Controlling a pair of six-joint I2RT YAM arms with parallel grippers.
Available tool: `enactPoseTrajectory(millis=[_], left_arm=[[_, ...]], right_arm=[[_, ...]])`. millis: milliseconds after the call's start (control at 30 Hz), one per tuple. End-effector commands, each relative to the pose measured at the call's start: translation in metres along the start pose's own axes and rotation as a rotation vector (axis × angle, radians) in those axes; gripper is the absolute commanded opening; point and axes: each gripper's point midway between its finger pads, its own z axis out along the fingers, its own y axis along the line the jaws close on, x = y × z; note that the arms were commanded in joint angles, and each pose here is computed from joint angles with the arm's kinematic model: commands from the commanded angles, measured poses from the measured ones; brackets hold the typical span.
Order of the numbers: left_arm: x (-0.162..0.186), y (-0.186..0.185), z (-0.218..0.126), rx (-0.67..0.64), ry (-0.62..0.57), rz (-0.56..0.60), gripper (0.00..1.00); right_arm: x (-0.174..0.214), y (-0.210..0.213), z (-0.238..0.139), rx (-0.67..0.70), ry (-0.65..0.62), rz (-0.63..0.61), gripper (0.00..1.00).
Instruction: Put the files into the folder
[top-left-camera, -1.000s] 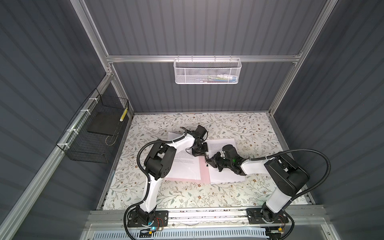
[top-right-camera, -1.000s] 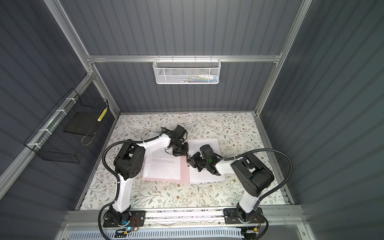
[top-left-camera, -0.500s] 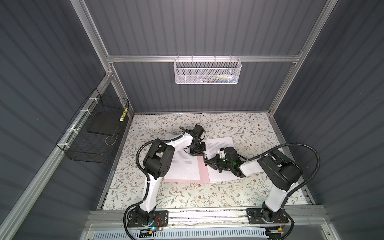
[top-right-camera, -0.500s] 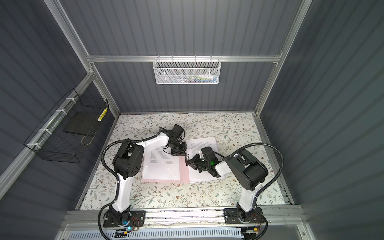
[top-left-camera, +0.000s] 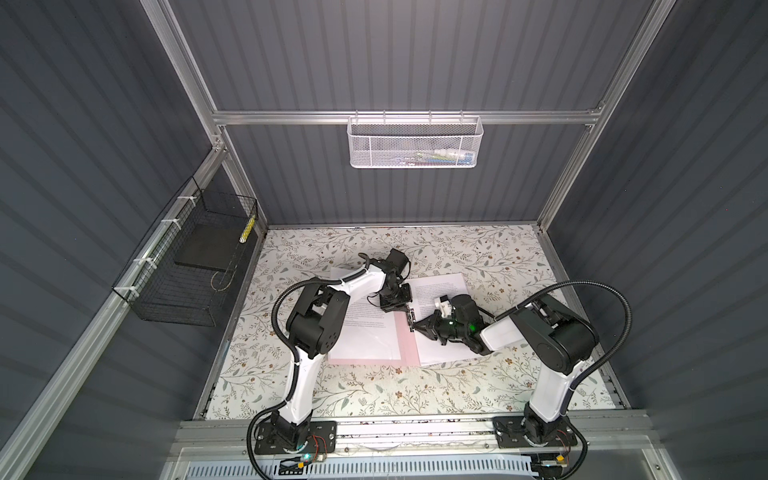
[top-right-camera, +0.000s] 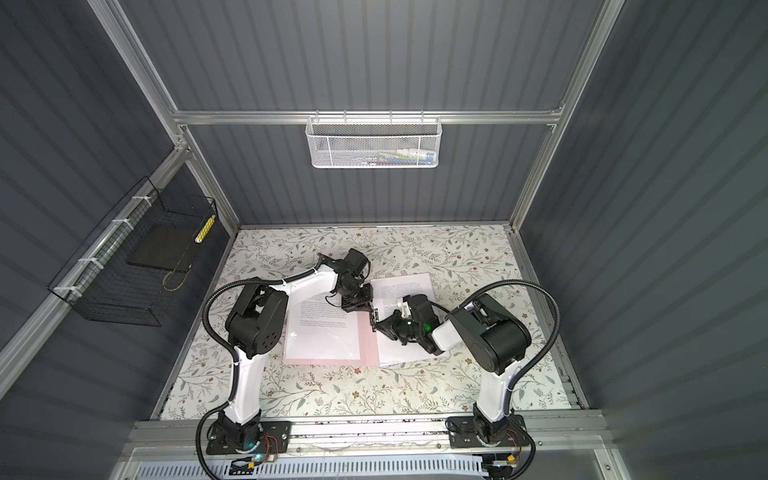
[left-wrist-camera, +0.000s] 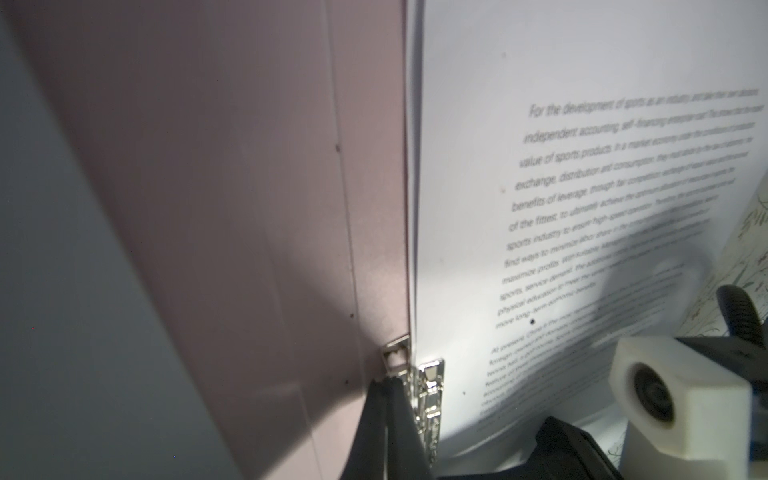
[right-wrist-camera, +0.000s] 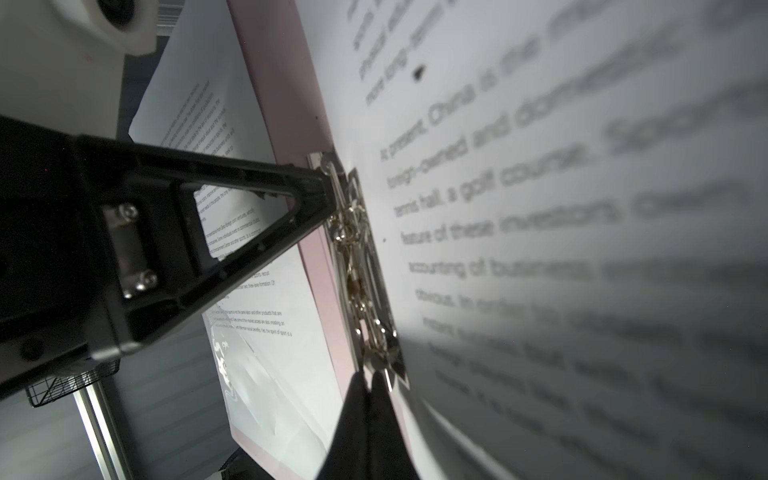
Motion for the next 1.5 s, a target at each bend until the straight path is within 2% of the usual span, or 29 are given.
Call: enactPoseTrajectory(millis=[0,267,633,900,1067,1467], left_arm=[[0.002,0.054,0.0,-0.188,0.02,-0.039,0.0],[0.003,0.05,0.002,-0.166,0.015,-0.05,0.0],[0.016,0.037,0.013,-0.155,0.027,-0.046,0.0],[0.02,0.033,0.0,-0.147,-0.02,-0.147,0.0],[0.017,0.029,-0.006,-0.134,-0.045,-0.209,0.0],[0.012,0.019,-0.005,-0.074,-0.067,-0.312,0.0]], right_arm=[[0.018,-0.116,-0.024,0.41,0.0,0.167,0.0],[0.022,-0.123,-0.018,0.431,0.028,0.154,0.0],[0.022,-0.135,-0.02,0.557,0.039,0.11,0.0],[0.012,-0.132,-0.021,0.59,0.009,0.085,0.0],[0.005,-0.116,-0.022,0.573,-0.011,0.057,0.0],[0.015,-0.084,-0.007,0.517,0.01,-0.025,0.0]])
